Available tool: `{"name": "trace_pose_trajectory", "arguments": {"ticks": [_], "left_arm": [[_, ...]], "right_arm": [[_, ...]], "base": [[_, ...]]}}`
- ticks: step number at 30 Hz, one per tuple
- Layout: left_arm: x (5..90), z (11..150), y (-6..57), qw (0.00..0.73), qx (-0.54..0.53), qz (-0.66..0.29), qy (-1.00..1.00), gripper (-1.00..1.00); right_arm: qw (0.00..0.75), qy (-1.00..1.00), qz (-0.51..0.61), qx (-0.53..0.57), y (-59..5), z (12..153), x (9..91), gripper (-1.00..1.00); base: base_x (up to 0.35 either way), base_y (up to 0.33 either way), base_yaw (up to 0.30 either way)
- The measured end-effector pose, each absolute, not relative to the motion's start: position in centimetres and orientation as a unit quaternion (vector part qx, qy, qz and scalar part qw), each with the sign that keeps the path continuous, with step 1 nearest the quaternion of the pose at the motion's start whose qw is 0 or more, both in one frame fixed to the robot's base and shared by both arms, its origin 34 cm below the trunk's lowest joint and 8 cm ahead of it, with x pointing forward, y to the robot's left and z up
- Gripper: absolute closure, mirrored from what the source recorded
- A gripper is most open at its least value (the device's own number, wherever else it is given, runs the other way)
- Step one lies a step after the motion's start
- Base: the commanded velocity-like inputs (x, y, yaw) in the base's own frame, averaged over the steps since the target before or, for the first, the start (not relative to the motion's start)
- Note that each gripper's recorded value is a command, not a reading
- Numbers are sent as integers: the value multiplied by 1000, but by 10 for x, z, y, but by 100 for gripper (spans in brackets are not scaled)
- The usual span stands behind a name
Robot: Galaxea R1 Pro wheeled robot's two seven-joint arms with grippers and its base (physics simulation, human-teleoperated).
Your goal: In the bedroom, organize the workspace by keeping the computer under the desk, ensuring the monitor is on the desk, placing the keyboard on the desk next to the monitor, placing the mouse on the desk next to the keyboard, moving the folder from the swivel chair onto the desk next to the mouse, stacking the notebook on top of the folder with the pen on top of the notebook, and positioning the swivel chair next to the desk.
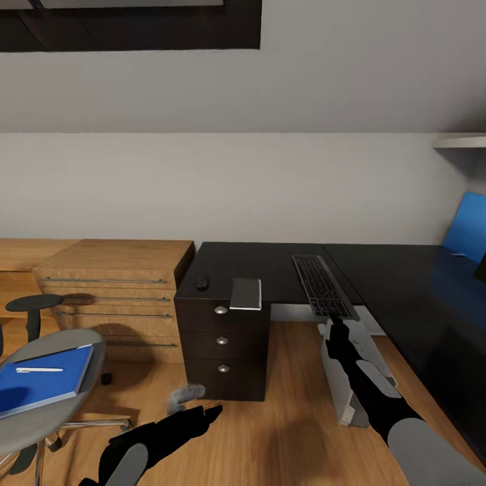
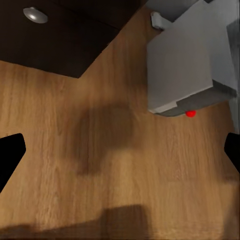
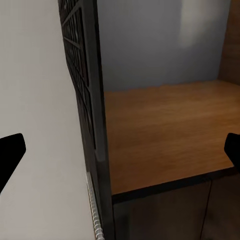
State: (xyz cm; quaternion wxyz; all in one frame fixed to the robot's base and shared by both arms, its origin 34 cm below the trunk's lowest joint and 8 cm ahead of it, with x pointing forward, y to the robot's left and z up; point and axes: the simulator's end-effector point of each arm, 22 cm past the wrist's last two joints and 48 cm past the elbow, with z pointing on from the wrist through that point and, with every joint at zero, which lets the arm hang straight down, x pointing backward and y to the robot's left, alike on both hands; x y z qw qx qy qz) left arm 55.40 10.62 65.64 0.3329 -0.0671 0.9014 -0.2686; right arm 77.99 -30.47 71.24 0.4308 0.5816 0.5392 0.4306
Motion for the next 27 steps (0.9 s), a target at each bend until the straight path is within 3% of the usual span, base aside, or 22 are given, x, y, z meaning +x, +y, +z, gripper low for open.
{"name": "trace_pose_trajectory", "arguments": {"ticks": [8,27], "left_arm": [[539,665,72,330,-26,-288,899,-100],[539,661,83,331,-22,-277,902,-100]], "right_arm": [[431,539,431,582,-305,712,780,-100],[431,539,430,582,-305,713,780,-100]], "base": [[0,0,0],[113,0,0]]}}
